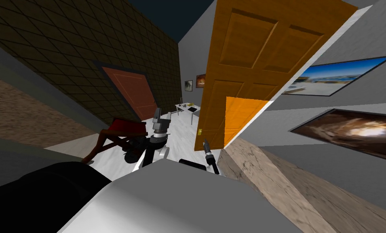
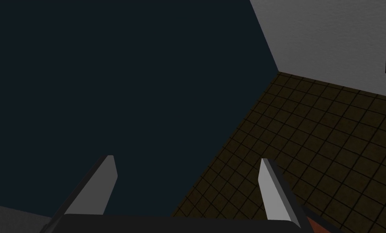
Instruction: Push the door open
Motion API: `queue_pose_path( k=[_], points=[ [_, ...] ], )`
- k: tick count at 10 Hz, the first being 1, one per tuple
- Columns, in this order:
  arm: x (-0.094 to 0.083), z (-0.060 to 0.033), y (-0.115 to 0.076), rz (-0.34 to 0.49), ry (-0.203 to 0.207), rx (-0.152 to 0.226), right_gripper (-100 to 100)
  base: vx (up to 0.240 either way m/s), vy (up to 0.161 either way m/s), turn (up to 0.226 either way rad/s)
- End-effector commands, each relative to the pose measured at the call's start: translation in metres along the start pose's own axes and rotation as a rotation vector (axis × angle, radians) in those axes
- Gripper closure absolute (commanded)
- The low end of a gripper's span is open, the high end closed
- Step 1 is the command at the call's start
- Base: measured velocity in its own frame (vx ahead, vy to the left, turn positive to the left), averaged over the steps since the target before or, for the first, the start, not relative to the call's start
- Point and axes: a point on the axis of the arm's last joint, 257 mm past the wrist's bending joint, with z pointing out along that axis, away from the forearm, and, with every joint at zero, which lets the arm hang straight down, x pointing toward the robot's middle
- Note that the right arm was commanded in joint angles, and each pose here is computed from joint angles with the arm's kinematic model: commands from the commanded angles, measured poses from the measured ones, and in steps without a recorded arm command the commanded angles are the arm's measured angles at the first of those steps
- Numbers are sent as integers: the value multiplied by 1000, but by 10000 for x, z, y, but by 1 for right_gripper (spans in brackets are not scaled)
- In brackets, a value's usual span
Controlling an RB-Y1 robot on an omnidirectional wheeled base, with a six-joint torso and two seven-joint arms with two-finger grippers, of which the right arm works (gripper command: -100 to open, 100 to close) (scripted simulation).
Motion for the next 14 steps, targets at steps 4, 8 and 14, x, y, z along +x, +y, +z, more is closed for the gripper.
queue_pose_path(
  k=[4,8,14],
  points=[
    [-52,-21,-8,-7,-8,-2,-100,109,36,15],
    [-71,-31,-1,-4,-20,-12,-100,238,86,31],
    [-65,-30,-1,-3,-21,-12,100,43,11,6]
  ],
)
